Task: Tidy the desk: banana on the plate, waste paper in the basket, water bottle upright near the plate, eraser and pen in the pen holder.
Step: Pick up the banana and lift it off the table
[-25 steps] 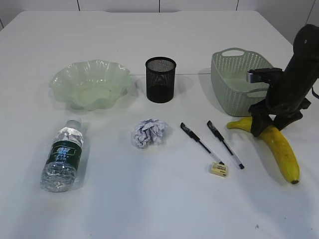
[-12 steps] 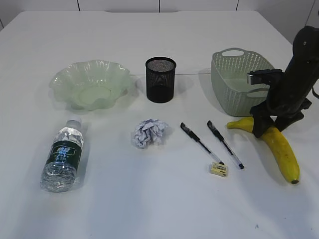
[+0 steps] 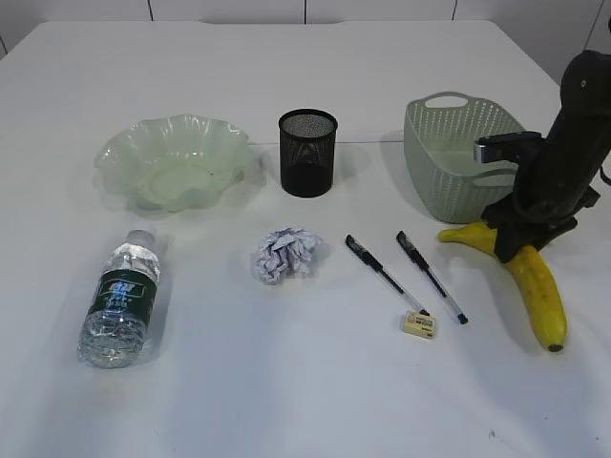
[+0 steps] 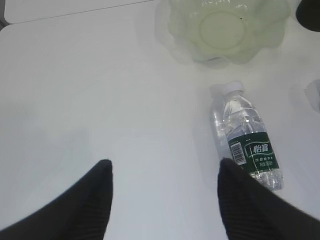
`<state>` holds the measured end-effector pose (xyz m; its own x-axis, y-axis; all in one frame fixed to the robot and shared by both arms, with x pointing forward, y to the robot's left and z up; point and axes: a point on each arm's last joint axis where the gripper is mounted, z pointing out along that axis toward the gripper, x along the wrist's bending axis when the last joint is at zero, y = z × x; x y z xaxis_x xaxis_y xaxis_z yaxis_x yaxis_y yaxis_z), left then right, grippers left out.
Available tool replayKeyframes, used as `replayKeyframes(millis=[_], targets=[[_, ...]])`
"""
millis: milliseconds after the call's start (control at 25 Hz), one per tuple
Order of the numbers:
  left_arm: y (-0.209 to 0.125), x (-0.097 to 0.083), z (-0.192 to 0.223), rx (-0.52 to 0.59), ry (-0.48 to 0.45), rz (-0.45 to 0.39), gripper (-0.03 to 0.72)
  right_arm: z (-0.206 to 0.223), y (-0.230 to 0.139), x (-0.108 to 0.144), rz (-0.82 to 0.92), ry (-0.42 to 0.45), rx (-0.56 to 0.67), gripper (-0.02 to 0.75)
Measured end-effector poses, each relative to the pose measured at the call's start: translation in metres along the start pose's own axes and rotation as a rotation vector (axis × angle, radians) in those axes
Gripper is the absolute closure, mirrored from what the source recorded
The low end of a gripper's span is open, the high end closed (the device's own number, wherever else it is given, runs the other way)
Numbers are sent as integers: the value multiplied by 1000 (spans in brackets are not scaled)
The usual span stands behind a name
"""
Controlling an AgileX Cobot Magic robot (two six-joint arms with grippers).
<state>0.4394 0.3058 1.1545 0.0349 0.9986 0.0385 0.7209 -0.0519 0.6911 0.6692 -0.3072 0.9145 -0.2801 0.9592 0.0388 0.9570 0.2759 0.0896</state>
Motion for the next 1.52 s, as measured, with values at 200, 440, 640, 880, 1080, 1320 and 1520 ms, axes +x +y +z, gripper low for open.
replayKeyframes(millis=[200,440,640,880,1080,1320,1520], targets=[[0,0,0,0,0,0,223,0,-1,-2,-16,-21,12,457],[0,0,0,0,0,-1,223,-1,-4,-1,-19,-14,45,486],[0,0,0,1,-2,-2,224,-1,-8,2,-6,24,91,486],[0,0,0,4,-2,-2,228,-3,-13,7,12,83,151,486],[-3,0,0,29,-4,-3,228,-4,-13,10,28,115,156,486],[-3,0,0,33,-5,-3,230,-20,2,8,27,106,90,488],[-3,-1,0,37,-8,-6,230,-46,20,5,49,88,-9,488]])
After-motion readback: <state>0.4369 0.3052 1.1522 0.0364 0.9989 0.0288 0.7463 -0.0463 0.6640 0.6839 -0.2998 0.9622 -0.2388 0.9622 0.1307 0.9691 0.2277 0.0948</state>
